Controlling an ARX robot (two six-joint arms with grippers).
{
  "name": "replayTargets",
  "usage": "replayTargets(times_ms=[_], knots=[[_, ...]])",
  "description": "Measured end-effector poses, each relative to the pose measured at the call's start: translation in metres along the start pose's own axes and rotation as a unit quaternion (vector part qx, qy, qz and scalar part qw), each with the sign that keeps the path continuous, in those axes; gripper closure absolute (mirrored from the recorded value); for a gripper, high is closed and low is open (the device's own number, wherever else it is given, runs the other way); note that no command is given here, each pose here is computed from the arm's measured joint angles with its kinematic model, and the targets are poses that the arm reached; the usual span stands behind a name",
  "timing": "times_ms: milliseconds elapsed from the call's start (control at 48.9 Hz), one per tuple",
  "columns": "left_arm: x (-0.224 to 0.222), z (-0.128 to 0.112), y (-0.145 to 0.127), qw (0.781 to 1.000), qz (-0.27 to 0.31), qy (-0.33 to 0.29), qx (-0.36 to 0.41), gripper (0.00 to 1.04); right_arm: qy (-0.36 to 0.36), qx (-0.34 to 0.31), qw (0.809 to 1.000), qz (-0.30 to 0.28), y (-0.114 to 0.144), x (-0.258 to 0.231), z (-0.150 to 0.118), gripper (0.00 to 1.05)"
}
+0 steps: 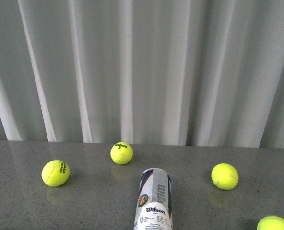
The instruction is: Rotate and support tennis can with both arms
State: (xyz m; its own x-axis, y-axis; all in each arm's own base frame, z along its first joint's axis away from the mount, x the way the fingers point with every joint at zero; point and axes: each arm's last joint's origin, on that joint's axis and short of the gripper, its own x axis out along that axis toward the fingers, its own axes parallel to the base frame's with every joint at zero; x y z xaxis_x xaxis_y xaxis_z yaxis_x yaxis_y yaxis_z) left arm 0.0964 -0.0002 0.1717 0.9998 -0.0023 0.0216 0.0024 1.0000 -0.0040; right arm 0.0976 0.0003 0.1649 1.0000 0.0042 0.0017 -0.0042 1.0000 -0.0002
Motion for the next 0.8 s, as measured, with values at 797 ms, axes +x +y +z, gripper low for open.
replayTargets(times_ms=[797], knots=[[0.0,0.0,0.0,1.0,0.0,0.0,0.0,0.07,0.0,0.0,1.0,0.0,0.0,0.0,0.0,0.07]])
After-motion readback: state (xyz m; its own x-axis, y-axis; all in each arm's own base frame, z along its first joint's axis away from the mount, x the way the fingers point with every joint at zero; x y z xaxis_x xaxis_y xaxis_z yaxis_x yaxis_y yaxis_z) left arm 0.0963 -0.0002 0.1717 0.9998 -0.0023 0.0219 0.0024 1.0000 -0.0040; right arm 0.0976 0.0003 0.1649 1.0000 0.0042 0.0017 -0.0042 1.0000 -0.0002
